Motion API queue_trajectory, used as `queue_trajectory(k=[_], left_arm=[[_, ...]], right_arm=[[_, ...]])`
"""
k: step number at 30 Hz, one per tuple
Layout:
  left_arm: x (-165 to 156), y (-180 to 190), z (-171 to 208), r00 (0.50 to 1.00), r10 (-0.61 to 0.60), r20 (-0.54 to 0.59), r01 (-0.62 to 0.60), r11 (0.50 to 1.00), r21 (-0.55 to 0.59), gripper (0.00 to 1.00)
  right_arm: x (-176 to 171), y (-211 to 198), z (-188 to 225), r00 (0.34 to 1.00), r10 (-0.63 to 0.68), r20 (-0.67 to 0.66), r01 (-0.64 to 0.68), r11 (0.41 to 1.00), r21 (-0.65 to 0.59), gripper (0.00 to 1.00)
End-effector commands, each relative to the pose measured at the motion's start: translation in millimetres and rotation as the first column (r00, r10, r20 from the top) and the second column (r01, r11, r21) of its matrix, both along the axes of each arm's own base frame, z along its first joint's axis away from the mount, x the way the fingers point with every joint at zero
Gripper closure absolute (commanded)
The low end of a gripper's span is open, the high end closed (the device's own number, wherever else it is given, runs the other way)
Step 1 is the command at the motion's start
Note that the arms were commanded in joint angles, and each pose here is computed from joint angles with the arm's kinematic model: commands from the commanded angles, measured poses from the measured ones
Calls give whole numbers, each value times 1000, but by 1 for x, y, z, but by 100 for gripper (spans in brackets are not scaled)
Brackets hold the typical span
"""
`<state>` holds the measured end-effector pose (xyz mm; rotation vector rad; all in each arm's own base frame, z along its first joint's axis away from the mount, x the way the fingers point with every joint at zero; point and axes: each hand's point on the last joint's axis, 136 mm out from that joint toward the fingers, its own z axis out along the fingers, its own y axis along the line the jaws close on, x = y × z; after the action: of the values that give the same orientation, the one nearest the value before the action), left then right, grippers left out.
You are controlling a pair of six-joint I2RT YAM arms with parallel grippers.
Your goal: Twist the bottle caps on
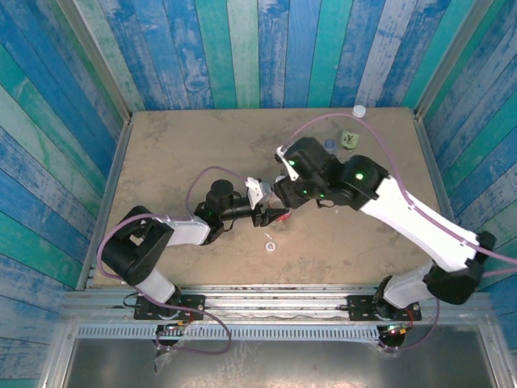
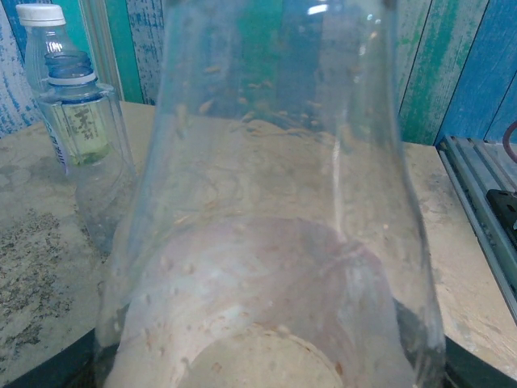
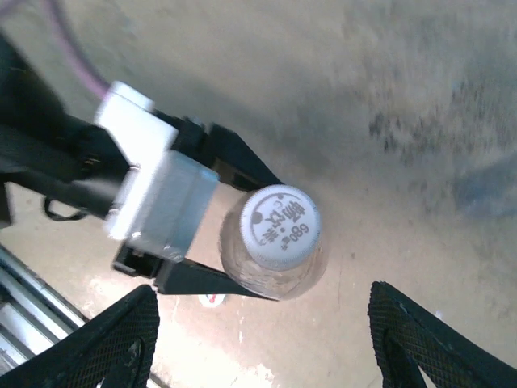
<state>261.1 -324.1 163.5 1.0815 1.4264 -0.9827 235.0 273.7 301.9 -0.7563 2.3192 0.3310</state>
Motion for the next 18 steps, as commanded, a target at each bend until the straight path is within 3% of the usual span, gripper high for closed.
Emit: queue_trajectory(k=[1, 7, 18], left_arm=[[2, 0, -14, 1000, 7, -24, -6, 999, 36, 35], [1, 0, -14, 1000, 2, -20, -1, 999, 38, 35], [1, 1, -16, 1000, 5, -18, -4, 999, 47, 35]], right_arm=[[-1, 1, 24, 984, 125, 130, -134, 989, 59, 31], [28, -20, 36, 995, 29, 100, -48, 980, 194, 47], [51, -2, 3, 994, 12, -109, 15, 970, 243, 60]])
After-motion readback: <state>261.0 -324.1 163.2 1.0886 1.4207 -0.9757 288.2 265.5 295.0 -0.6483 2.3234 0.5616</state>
